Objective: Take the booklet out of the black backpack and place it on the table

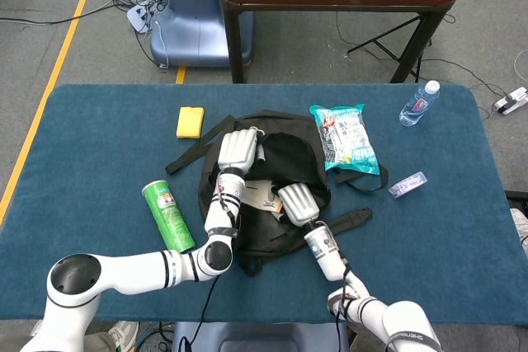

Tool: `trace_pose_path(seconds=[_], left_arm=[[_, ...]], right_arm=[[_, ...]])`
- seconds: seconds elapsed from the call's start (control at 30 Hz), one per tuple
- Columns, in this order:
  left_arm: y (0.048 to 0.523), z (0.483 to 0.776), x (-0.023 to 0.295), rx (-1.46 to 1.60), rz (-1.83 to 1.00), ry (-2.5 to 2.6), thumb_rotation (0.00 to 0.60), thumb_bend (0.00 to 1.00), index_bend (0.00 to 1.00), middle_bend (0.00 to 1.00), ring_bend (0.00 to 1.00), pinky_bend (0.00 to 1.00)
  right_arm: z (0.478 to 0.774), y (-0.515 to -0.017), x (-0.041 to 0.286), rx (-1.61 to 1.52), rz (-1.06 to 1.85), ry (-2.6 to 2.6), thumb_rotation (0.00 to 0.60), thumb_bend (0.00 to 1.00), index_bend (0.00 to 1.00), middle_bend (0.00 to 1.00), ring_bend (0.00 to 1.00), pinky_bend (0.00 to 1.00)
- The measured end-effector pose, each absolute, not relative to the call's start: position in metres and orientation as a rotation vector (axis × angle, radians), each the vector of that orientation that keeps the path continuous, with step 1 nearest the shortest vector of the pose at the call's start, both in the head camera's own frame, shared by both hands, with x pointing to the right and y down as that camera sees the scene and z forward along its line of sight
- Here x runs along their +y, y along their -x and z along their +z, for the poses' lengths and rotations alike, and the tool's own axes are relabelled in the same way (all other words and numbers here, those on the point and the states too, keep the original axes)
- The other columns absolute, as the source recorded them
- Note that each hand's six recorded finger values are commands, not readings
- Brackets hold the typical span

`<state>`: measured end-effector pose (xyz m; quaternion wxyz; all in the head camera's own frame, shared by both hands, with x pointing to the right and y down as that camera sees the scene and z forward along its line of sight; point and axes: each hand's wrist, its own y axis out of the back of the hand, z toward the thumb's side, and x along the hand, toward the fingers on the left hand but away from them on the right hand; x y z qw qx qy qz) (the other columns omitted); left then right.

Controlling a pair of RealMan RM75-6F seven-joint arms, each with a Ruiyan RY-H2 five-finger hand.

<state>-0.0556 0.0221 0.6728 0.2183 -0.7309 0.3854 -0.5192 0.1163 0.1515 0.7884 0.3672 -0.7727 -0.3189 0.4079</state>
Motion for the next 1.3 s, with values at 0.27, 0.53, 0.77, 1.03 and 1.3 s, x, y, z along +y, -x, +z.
trace_pose_path(seconds=[0.27, 0.53, 0.77, 1.03, 1.3], left_arm=[[0.055, 0.674, 0.022, 1.022, -1.426, 1.981, 0.600, 0.81, 0.64, 0.36, 0.27, 0.04], [0.060, 0.678, 0.021, 1.027, -1.448, 1.984, 0.600, 0.80, 0.62, 0.36, 0.27, 0.04], [0.067, 0.682, 0.020, 1.039, -1.479, 1.989, 0.600, 0.78, 0.61, 0.36, 0.27, 0.04], [0.073, 0.687, 0.023, 1.043, -1.505, 2.004, 0.600, 0.78, 0.61, 0.36, 0.27, 0.04], [0.082, 0.688, 0.025, 1.038, -1.516, 2.004, 0.600, 0.78, 0.61, 0.36, 0.27, 0.04]], right_arm=[[0.790, -0.115, 0.149, -0.817, 1.049, 1.963, 0.600, 0.48, 0.57, 0.43, 0.34, 0.47], [0.782, -0.117, 0.146, -0.864, 1.010, 1.950, 0.600, 0.53, 0.70, 0.52, 0.41, 0.47], [0.773, -0.122, 0.145, -0.907, 0.960, 1.949, 0.600, 0.54, 0.80, 0.58, 0.47, 0.49], [0.756, -0.126, 0.149, -0.942, 0.865, 1.995, 0.600, 0.55, 0.85, 0.62, 0.52, 0.52], [0.719, -0.136, 0.150, -0.995, 0.726, 2.048, 0.600, 0.55, 0.87, 0.64, 0.55, 0.54]])
